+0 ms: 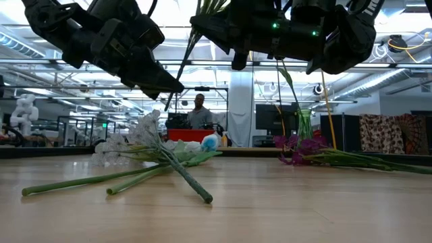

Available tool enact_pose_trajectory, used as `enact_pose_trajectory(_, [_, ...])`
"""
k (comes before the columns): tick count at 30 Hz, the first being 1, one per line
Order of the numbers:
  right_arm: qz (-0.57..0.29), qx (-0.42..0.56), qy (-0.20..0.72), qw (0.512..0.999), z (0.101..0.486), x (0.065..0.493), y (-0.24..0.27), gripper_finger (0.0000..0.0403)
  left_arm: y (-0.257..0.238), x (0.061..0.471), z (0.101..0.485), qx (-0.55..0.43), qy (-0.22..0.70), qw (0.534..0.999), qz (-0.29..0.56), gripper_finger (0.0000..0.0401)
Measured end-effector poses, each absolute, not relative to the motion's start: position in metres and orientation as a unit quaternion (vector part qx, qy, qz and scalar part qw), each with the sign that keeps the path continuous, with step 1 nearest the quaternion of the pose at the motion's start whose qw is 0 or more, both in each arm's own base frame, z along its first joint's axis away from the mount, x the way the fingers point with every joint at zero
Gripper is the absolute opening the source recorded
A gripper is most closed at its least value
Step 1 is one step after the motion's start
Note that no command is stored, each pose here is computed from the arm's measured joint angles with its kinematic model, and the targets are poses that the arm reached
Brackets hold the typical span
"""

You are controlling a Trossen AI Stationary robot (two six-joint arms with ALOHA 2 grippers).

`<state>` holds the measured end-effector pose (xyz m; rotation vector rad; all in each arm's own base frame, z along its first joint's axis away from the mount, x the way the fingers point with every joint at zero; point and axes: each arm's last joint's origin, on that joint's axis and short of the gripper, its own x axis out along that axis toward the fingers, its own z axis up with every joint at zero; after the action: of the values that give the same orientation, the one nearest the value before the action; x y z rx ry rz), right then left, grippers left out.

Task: Sort flowers into vase by color
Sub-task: Put the right violet flower into the green vase

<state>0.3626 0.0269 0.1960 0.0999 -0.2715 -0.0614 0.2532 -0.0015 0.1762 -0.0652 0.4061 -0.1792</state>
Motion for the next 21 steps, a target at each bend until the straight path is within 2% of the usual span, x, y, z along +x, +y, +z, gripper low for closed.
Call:
enact_pose_trajectory(11, [-0.029, 0.057, -0.135, 0.989, 0.1959, 0.3627, 0.0269, 0.0020, -0.0014, 0.2533, 0.1763, -0.044, 0.202, 0.975, -0.085, 0.0204])
enact_pose_trajectory(15, [-0.029, 0.062, -0.135, 0.989, 0.1965, 0.3625, 0.0269, 0.0020, -0.0003, 0.2533, 0.1762, -0.044, 0.202, 0.975, -0.083, 0.0229])
enact_pose_trajectory(21, [-0.028, 0.070, -0.130, 0.989, 0.2014, 0.3610, 0.0267, 0.0020, 0.0069, 0.2533, 0.1762, -0.044, 0.201, 0.977, -0.053, 0.0235])
